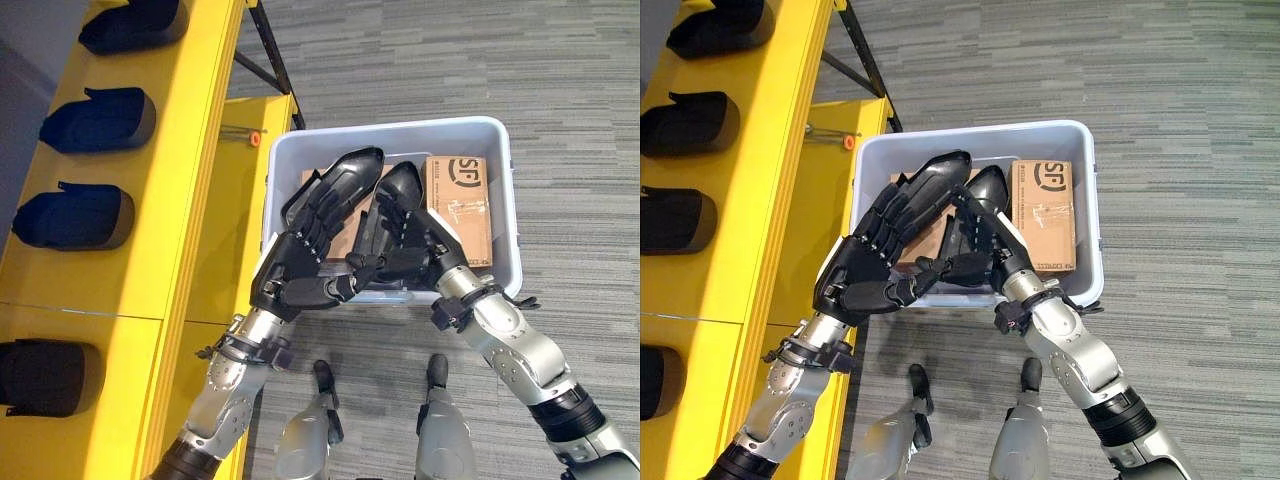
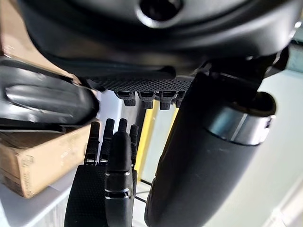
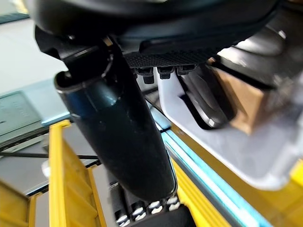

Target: Move parts from the plastic box to the shelf.

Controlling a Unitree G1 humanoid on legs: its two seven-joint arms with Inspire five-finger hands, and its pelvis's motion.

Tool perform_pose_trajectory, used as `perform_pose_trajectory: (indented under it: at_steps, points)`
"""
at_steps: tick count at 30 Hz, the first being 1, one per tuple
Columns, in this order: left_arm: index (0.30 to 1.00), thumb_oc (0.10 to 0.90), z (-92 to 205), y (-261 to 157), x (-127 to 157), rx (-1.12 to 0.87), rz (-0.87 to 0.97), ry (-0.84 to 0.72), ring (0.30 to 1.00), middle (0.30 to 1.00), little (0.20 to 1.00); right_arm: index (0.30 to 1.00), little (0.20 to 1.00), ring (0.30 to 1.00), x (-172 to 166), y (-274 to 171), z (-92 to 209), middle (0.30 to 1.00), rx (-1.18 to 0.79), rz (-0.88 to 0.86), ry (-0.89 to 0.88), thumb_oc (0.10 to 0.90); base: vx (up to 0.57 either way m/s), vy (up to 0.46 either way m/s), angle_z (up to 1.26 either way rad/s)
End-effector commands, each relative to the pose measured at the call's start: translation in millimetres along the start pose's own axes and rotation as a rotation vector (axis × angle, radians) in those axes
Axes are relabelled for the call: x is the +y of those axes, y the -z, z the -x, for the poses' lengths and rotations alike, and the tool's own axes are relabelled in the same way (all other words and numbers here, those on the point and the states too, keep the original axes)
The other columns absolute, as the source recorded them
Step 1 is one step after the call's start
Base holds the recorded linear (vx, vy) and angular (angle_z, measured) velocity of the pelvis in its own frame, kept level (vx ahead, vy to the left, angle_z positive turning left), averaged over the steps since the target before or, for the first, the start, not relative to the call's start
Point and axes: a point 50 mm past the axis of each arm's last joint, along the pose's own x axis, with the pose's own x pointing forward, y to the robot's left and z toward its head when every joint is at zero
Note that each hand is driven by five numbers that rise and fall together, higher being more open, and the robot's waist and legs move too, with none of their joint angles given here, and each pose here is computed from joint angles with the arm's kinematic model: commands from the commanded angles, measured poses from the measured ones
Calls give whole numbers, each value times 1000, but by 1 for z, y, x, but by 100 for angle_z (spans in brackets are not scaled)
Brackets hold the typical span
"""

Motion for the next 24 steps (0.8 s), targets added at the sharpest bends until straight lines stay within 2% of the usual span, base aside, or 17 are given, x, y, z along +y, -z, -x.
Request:
perform_pose_trajectory:
  at_steps: [1,6,11,21,24]
  points:
    - [1000,900,-12,-50,-15,-271,-55,125,1000,1000,1000,1000,1000,1000,23,-52,-15,1000,-237,-81,-99,900,-32,-26,12]
    - [1000,900,-15,-55,-16,-284,-73,126,1000,1000,1000,1000,1000,1000,21,-51,-21,1000,-237,-84,-45,900,-13,-10,2]
    - [1000,900,-14,-55,-20,-271,-85,125,1000,1000,1000,1000,1000,1000,1,-51,-27,1000,-262,-169,147,900,-1,4,4]
    - [1000,900,-13,-57,-25,-273,-94,134,1000,1000,1000,1000,1000,1000,-6,-52,-34,1000,-218,-268,198,900,-6,7,-2]
    - [1000,900,-13,-54,-26,-253,-99,150,1000,1000,1000,1000,1000,1000,-17,-56,-44,1000,-174,-400,195,900,48,-22,4]
